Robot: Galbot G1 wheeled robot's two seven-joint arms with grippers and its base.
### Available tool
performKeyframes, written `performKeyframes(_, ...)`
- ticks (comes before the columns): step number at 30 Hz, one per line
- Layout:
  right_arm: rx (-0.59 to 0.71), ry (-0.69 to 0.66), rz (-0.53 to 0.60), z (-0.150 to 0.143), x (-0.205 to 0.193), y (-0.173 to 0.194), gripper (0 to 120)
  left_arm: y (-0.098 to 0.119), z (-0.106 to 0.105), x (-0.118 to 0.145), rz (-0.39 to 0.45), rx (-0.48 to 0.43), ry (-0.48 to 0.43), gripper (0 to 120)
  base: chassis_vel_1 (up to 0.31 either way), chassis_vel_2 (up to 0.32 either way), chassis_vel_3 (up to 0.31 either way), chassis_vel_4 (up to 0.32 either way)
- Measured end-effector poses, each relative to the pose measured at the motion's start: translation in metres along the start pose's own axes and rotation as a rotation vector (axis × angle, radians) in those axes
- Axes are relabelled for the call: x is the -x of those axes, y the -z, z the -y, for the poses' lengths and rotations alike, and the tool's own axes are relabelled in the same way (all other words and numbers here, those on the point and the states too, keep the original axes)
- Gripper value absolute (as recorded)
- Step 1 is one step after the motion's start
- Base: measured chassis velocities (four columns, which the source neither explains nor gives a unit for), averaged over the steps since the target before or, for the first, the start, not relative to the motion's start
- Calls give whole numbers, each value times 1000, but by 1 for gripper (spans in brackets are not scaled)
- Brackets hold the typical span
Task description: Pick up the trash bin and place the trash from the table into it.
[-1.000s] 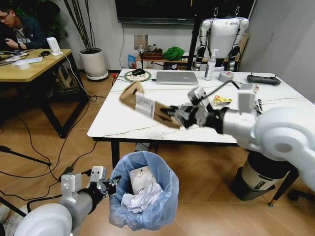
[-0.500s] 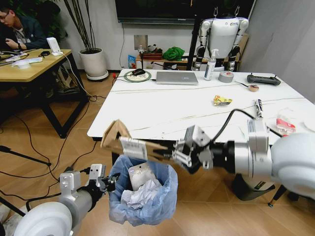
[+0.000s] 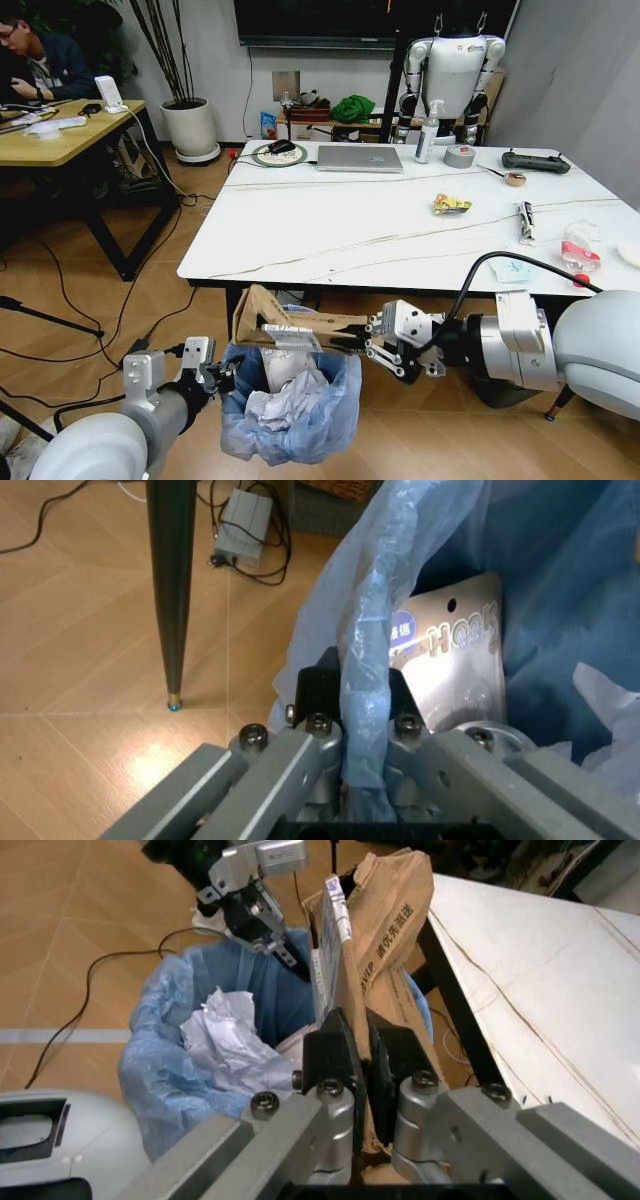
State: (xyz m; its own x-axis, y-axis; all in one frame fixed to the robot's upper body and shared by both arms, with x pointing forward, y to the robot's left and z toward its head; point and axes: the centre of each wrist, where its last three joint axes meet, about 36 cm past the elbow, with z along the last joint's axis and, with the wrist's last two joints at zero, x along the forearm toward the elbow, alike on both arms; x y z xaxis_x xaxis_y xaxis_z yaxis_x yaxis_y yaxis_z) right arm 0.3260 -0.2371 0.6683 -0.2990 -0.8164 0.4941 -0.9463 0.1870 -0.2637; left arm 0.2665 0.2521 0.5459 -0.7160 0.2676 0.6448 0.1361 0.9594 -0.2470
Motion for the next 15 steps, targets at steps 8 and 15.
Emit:
performKeyframes(8, 28, -24, -15, 0, 1, -2, 24, 1, 0, 0, -1, 7, -7, 0, 0, 0, 0, 0)
performKeyframes(15, 38, -39, -9, -1, 2, -4, 49, 0, 2, 1, -4, 4, -14, 0, 0, 0, 0, 0)
